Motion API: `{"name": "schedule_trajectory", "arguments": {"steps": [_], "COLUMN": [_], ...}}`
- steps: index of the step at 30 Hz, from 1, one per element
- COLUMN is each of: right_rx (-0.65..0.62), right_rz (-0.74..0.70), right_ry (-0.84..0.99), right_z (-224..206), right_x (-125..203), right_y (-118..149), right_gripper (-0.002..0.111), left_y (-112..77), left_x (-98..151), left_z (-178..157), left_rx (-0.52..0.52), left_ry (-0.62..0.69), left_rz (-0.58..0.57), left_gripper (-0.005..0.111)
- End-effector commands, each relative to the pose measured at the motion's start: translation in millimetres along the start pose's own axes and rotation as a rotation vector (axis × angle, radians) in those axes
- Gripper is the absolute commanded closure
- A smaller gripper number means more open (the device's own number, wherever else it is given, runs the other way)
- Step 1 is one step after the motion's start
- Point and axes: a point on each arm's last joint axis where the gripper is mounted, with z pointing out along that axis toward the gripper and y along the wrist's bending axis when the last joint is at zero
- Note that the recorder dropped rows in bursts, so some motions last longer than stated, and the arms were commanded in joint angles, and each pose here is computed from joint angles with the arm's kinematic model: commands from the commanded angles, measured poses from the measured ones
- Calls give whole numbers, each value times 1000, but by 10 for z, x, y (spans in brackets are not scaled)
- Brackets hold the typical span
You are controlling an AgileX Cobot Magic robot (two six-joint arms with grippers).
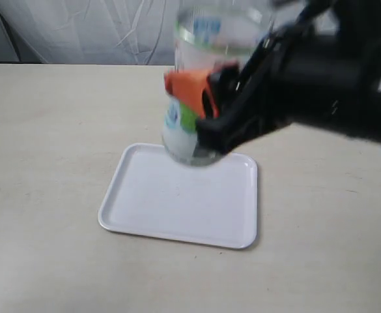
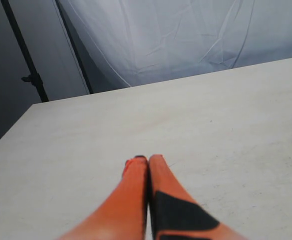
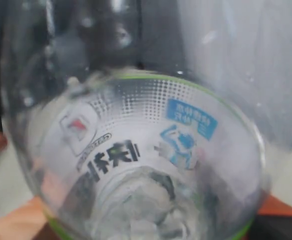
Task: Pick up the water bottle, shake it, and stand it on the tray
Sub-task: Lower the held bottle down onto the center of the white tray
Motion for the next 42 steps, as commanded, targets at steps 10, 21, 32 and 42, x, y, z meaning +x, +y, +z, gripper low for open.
{"name": "schedule_trajectory", "arguments": {"steps": [10,21,32,42], "right_rx": [50,-7,47,319], "right_rz": [94,-59,65,261], "right_ry": [363,-60,184,71], "right_z": [304,-1,483,432], "right_x": [1093,-44,668,594], "right_y": [-60,53,-3,-525], "right_gripper": [109,109,109,109], "left_y": [-3,-3,-3,-3], "left_x": [12,12,12,12], "left_z": [-1,-1,-1,-1], "left_rx": [1,1,1,1], "left_ry": [1,1,1,1], "left_rz": [-7,-7,-7,-7], "left_gripper": [106,106,106,106]}}
